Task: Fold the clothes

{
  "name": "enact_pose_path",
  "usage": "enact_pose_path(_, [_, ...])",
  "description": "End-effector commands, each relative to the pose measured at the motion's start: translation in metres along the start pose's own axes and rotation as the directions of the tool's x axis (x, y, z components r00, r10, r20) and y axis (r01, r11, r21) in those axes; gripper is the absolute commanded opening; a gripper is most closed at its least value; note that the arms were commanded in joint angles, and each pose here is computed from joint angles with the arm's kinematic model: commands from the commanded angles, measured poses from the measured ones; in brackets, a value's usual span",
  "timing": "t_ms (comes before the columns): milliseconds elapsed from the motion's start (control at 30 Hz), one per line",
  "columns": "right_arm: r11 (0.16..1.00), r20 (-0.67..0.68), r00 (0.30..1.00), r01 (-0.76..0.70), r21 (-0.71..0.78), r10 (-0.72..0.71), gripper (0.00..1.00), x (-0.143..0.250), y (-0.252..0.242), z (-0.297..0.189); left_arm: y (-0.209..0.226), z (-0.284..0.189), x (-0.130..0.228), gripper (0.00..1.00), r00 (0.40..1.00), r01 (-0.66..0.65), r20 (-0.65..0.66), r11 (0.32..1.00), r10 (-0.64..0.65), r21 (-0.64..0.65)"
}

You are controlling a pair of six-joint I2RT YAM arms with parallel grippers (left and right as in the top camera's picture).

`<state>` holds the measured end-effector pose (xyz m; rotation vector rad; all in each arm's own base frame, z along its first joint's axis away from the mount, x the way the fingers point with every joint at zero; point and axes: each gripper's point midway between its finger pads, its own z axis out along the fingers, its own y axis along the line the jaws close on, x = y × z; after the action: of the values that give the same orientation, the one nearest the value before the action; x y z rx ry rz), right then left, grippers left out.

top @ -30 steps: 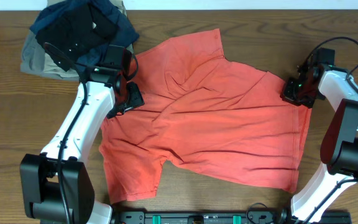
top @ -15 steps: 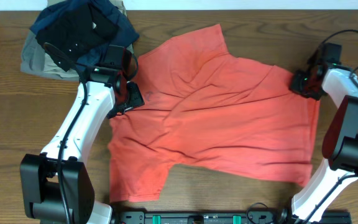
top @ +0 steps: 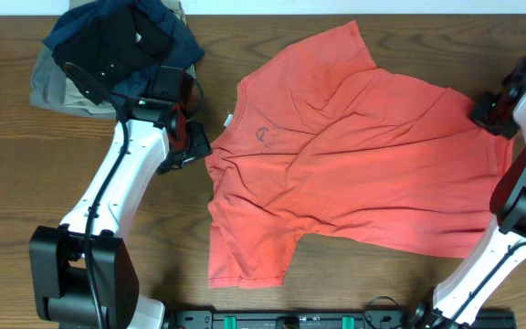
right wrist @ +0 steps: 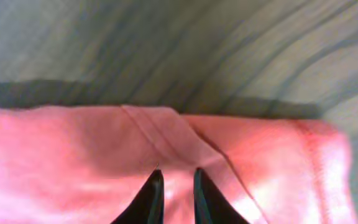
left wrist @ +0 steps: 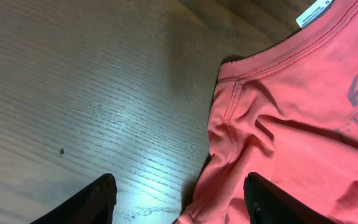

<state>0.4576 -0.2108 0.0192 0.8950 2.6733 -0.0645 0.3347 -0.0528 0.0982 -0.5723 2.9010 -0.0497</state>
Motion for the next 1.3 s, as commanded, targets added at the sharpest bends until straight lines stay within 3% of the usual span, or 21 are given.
enact_pose_path(0, [1.0,0.09,0.996,0.017,0.013,-0.018,0.17,-0.044,0.002,-0.045,0.003,0.004,0.005,0.67,1.0,-0.016,-0.017,1.0,0.016,-0.014])
enact_pose_path(233, [0.999,0.039,0.999,-0.002,-0.051,0.004,0.36,-0.052,0.016,-0.133,0.005,0.004,0.009,0.68,0.999,-0.018,-0.035,1.0,0.017,-0.025])
enact_pose_path(333, [0.995,0.001,1.0,-0.001,-0.101,0.001,0.52,-0.042,0.024,-0.161,0.006,0.004,0.011,0.84,0.999,-0.018,-0.042,0.999,0.017,-0.029])
enact_pose_path(367, [0.993,-0.021,1.0,-0.006,-0.117,0.003,0.62,-0.036,0.027,-0.168,0.007,0.004,0.011,0.88,0.999,-0.018,-0.045,0.999,0.017,-0.031])
enact_pose_path(467, [0.985,-0.084,0.996,-0.029,-0.171,0.014,0.72,-0.02,0.035,-0.181,0.008,0.004,0.014,1.0,0.998,-0.019,-0.058,0.999,0.017,-0.036])
enact_pose_path(567, [0.979,-0.154,0.988,-0.044,-0.199,0.013,0.71,-0.002,0.039,-0.19,0.012,0.003,0.021,0.99,0.996,-0.026,-0.087,0.998,0.021,-0.051])
enact_pose_path(733, [0.982,-0.205,0.979,-0.042,-0.185,0.003,0.67,0.02,0.037,-0.21,0.006,0.001,0.035,0.99,0.979,-0.138,-0.15,0.99,0.139,0.014])
enact_pose_path(1067, [0.991,-0.129,0.991,0.006,-0.131,-0.023,0.65,0.052,0.032,-0.275,0.009,-0.027,0.038,0.98,0.985,-0.136,-0.101,0.99,0.139,0.036])
enact_pose_path(1267, [0.999,-0.104,0.994,0.009,-0.043,-0.013,0.67,0.098,0.016,-0.299,0.021,-0.064,0.055,0.98,0.988,-0.136,-0.068,0.989,0.14,0.051])
